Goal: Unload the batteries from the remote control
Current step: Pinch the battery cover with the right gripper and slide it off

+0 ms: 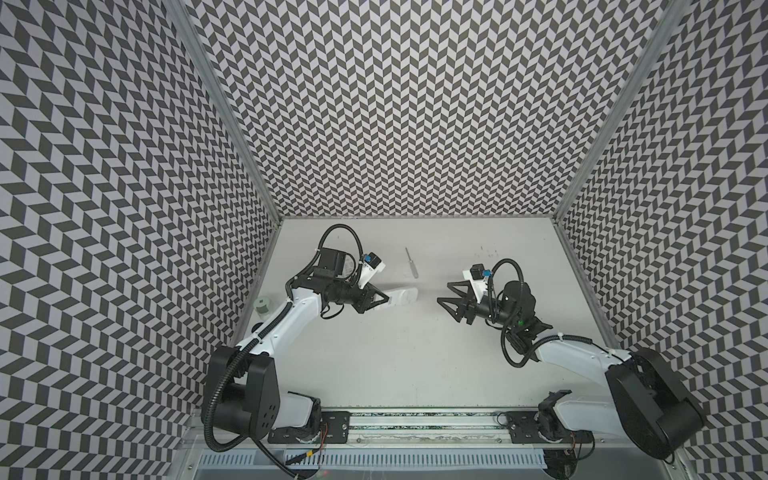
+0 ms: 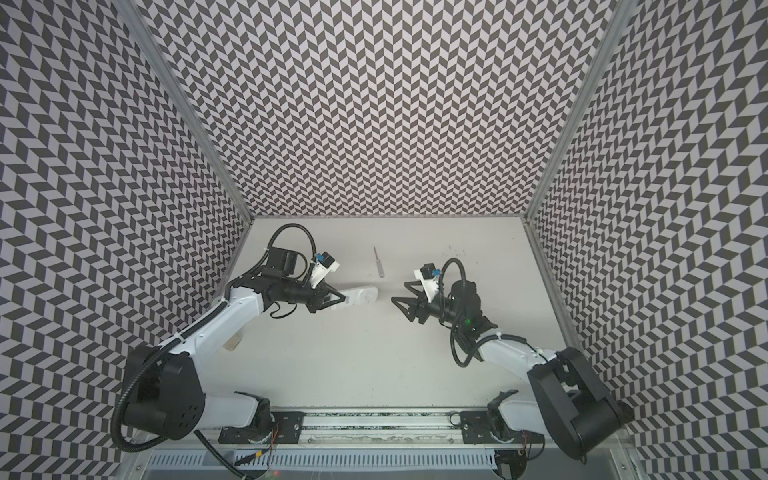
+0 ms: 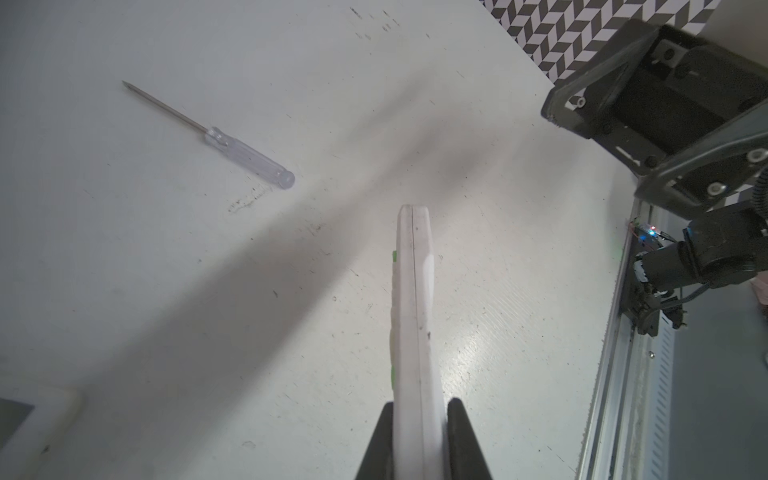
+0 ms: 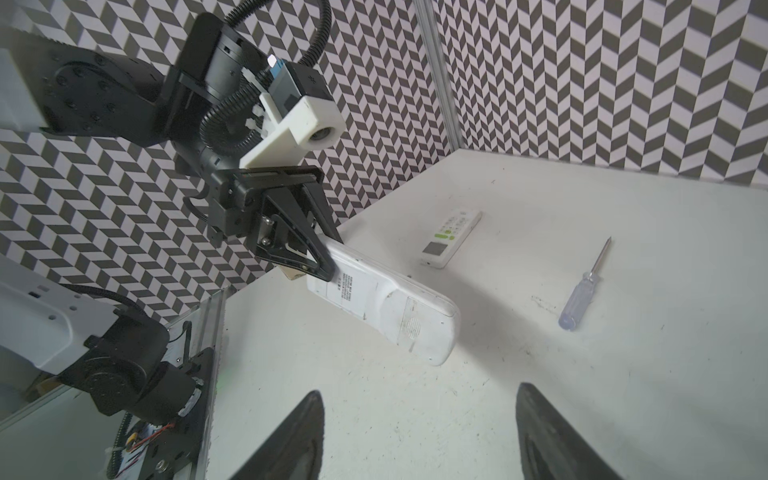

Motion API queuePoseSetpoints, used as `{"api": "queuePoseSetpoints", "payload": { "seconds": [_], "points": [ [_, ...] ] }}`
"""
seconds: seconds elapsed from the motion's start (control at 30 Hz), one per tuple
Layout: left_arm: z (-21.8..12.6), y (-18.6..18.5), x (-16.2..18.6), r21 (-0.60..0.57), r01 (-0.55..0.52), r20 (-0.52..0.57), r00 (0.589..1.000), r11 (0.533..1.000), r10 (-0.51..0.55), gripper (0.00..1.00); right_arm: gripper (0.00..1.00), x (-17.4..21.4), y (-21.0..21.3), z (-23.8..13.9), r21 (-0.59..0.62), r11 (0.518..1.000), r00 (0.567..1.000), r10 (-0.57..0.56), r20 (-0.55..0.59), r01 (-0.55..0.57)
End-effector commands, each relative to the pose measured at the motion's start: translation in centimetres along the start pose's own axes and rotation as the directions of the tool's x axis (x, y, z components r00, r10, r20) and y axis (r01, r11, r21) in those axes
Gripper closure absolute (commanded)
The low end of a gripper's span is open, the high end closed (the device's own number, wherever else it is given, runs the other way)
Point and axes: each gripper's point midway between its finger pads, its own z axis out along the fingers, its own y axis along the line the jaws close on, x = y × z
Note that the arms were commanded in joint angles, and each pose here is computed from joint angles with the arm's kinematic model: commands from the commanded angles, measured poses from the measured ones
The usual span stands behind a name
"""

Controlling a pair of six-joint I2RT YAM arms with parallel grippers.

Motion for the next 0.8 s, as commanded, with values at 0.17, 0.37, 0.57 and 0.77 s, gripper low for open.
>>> {"api": "queuePoseSetpoints", "payload": {
  "seconds": [0.17, 0.37, 0.57, 0.77],
  "points": [
    [-0.6, -1.3, -2.5, 0.102, -0.007, 0.125, 0.992, 0.995, -0.006, 1.00, 0.14, 1.5, 0.6, 1.9, -0.051, 0.999, 1.000, 0.016, 0.005, -0.016],
    [-0.4, -1.6, -2.8, 0.128, -0.014, 0.128, 0.992, 0.992, -0.002, 1.00, 0.15, 2.0, 1.3, 3.3, -0.132, 0.986, 0.994, 0.105, 0.001, -0.104],
    [-0.2, -3.3, -2.6, 0.184, -0.064, 0.116, 0.992, 0.981, 0.043, 1.00, 0.16, 1.8, 1.2, 4.4, -0.178, 0.973, 0.988, 0.151, 0.009, -0.147],
    [0.3, -2.7, -2.1, 0.158, -0.064, 0.102, 0.994, 0.985, 0.049, 1.00, 0.21, 1.6, 1.5, 5.2, -0.238, 0.956, 0.984, 0.178, 0.009, -0.171]
  ]
}}
